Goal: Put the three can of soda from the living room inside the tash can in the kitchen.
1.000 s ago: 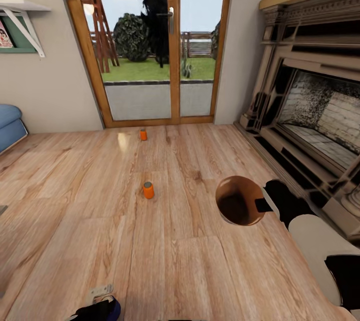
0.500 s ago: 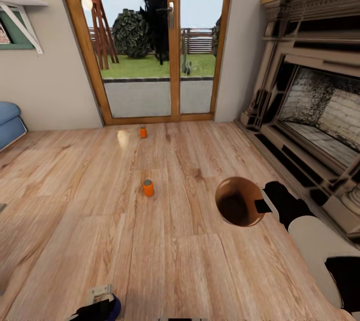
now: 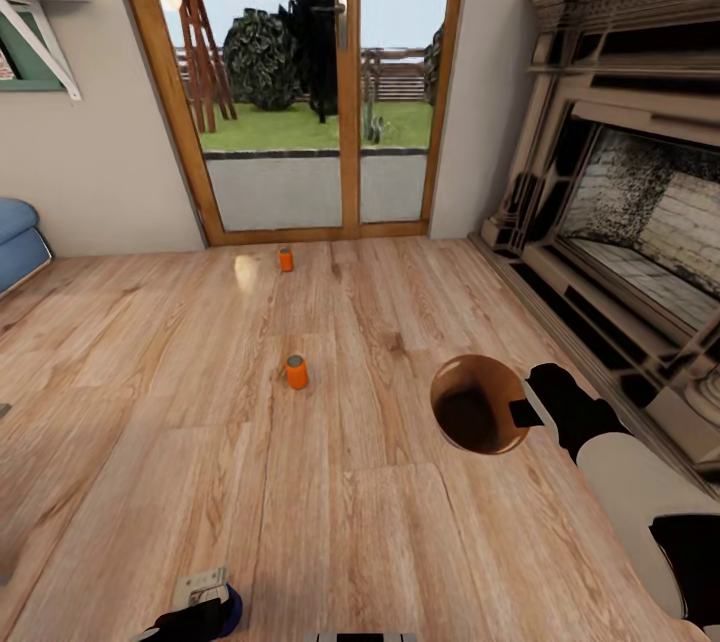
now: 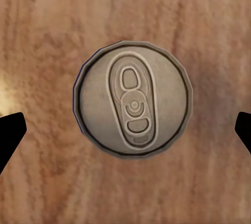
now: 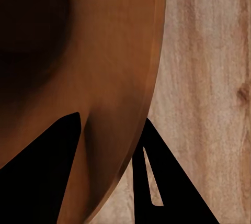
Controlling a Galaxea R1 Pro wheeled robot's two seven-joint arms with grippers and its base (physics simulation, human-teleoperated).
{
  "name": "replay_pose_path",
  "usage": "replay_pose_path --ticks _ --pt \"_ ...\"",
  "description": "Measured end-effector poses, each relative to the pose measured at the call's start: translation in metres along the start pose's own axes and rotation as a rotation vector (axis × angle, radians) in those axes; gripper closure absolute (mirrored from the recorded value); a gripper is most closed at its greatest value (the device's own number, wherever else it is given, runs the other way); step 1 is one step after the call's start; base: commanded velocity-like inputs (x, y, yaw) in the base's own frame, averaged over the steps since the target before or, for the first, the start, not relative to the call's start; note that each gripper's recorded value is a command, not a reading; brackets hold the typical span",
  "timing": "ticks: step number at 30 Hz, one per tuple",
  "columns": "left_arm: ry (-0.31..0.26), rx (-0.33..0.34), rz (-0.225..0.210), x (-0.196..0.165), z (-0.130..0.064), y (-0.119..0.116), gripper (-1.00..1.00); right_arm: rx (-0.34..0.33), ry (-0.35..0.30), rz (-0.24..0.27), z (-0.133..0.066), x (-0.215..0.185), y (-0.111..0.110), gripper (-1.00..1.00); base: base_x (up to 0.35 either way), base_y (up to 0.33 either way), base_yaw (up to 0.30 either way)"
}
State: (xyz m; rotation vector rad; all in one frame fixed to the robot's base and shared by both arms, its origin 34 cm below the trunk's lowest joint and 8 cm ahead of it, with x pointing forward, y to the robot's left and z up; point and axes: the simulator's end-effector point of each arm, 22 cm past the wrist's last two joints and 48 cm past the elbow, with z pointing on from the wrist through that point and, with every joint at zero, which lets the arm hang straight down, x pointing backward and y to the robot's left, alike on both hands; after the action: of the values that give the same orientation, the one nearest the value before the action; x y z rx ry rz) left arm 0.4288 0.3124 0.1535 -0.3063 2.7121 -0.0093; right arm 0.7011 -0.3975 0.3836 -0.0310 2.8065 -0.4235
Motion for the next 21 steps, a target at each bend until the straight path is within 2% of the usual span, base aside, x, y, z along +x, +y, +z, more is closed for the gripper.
replay_pose_path --ticks 13,17,21 --pt "0.000 0.000 0.001 0.0000 0.0000 -0.0004 -1.00 0.004 0.000 -0.001 -0.0018 -0.0016 -0.0012 1.00 0.000 0.000 0.000" --pt "0.001 0.000 0.001 0.0003 0.0001 -0.0009 -1.00 0.043 0.004 -0.010 -0.0038 -0.0029 -0.0087 1.00 0.000 0.000 0.000" --pt "0.005 0.000 0.002 0.0023 0.0009 -0.0007 -1.00 0.019 0.005 0.002 -0.0030 -0.0040 0.0012 1.00 0.000 0.000 0.000"
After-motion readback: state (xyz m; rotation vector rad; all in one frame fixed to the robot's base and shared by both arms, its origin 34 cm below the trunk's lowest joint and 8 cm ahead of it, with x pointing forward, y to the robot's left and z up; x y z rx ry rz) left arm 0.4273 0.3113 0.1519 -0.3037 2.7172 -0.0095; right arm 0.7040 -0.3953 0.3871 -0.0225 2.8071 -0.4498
